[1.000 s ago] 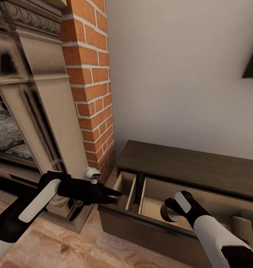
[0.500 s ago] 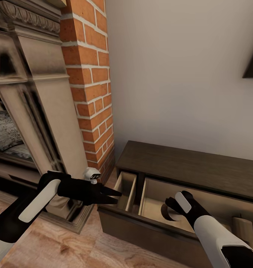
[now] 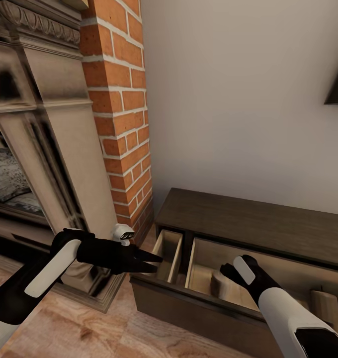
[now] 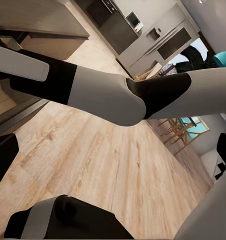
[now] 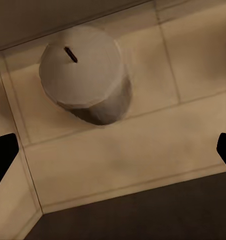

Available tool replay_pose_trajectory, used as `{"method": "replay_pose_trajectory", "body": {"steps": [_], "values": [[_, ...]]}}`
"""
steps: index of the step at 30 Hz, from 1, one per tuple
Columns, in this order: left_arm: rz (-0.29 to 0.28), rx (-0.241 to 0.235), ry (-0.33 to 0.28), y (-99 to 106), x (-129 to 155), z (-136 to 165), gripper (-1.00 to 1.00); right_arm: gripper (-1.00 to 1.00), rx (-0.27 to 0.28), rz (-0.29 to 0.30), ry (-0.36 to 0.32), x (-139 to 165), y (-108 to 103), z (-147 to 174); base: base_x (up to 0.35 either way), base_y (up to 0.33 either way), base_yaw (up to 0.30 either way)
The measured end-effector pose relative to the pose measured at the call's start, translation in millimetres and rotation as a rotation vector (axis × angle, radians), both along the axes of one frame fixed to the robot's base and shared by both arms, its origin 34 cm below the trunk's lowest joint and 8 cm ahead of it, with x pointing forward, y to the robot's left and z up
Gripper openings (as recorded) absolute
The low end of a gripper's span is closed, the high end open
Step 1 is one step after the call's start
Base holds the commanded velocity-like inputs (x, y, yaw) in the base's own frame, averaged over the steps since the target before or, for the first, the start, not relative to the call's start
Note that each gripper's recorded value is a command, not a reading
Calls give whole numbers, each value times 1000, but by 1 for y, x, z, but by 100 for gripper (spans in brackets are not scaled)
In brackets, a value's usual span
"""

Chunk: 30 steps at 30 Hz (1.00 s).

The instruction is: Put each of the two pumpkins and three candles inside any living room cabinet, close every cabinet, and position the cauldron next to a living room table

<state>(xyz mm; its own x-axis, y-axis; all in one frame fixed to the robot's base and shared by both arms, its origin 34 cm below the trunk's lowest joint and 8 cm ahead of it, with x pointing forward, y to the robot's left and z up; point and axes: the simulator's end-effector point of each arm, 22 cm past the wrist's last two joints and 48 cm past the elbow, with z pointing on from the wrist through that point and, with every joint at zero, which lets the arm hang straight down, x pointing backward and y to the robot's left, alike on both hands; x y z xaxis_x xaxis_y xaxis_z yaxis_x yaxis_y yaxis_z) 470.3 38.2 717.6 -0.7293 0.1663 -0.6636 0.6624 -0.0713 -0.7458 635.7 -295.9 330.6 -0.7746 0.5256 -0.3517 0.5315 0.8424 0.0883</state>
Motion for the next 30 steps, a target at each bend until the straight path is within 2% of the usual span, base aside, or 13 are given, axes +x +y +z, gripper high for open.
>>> {"method": "replay_pose_trajectory", "body": {"steps": [16,23,30], "values": [[2,1,-57,0,-12,23,100,100,0,1,-44,7,-3,34,0,0,0],[4,3,-65,0,-10,37,100,100,28,52,22,-1,4,46,0,0,0],[6,6,-65,0,-6,52,100,100,45,81,58,-2,9,62,0,0,0]]}}
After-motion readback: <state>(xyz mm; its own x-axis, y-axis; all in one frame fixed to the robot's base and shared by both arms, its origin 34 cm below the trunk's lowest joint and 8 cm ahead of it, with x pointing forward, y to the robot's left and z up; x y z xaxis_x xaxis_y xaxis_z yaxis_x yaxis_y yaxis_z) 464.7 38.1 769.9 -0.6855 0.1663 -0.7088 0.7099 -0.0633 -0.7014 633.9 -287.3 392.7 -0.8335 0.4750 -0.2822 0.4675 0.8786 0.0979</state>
